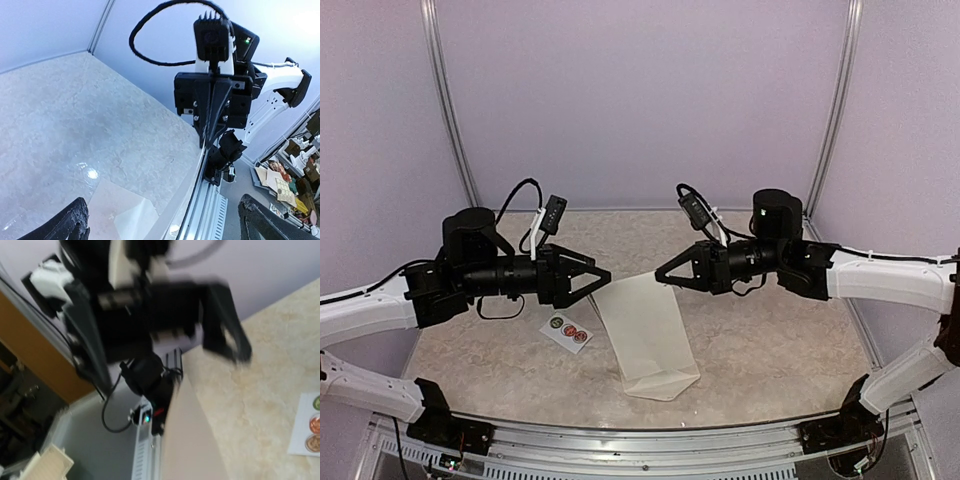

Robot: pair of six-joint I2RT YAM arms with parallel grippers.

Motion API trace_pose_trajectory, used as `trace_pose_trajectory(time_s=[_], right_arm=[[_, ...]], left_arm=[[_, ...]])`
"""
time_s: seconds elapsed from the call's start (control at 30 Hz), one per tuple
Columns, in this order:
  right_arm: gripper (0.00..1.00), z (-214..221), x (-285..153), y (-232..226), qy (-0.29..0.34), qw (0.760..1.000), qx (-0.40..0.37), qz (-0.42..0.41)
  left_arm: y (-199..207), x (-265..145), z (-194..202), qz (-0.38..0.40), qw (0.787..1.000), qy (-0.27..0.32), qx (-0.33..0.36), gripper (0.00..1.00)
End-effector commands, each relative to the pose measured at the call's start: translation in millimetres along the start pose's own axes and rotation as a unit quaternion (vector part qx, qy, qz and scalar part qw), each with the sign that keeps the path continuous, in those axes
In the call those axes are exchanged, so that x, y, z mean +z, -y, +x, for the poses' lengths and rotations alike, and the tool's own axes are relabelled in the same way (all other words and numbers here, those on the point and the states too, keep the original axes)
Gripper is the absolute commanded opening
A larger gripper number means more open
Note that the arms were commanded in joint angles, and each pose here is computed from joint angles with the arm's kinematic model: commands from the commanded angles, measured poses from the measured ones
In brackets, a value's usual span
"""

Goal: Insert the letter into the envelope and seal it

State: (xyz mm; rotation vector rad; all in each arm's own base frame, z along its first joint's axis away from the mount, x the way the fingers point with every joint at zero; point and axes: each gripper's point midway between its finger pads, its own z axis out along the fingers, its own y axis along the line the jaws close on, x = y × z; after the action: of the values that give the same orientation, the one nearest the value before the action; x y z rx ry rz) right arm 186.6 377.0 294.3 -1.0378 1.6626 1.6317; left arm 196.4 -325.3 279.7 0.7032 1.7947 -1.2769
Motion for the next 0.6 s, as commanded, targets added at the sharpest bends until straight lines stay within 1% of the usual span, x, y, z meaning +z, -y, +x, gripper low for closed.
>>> trace_pose_trajectory(time_s=[0.0, 0.1, 0.17, 0.23, 0.3, 0.37, 0.43, 0.47, 0.5, 0.57], right_arm=[[0.0, 17, 0, -10, -0.059, 0.998, -0.016, -0.007], [0.0, 19, 3, -13, -0.071, 0.997, -0.02, -0.015], [0.0, 18, 6, -17, -0.076, 0.997, -0.025, -0.022], [0.0, 19, 9, -19, -0.085, 0.996, -0.028, -0.027], [0.0, 22, 12, -20, -0.098, 0.994, -0.028, -0.029], [0.0, 24, 16, -22, -0.107, 0.993, -0.031, -0.032], [0.0, 25, 18, -22, -0.112, 0.993, -0.033, -0.033], [0.0, 26, 19, -22, -0.115, 0.992, -0.032, -0.033], [0.0, 26, 20, -21, -0.116, 0.992, -0.033, -0.031], [0.0, 22, 20, -17, -0.109, 0.993, -0.037, -0.016]], left_arm=[[-2, 0, 0, -0.049, 0.995, -0.055, 0.073, 0.99], [12, 12, 10, -0.026, 0.99, -0.098, 0.093, 0.99], [22, 21, 18, -0.003, 0.988, -0.122, 0.097, 0.96], [28, 26, 25, 0.011, 0.985, -0.139, 0.098, 0.9], [28, 31, 32, 0.014, 0.983, -0.153, 0.096, 0.83], [27, 35, 37, 0.016, 0.982, -0.162, 0.095, 0.78], [28, 38, 42, 0.02, 0.981, -0.17, 0.093, 0.66], [29, 40, 43, 0.024, 0.98, -0.173, 0.092, 0.56], [30, 41, 45, 0.028, 0.98, -0.175, 0.09, 0.41], [32, 44, 48, 0.037, 0.98, -0.178, 0.084, 0.08]])
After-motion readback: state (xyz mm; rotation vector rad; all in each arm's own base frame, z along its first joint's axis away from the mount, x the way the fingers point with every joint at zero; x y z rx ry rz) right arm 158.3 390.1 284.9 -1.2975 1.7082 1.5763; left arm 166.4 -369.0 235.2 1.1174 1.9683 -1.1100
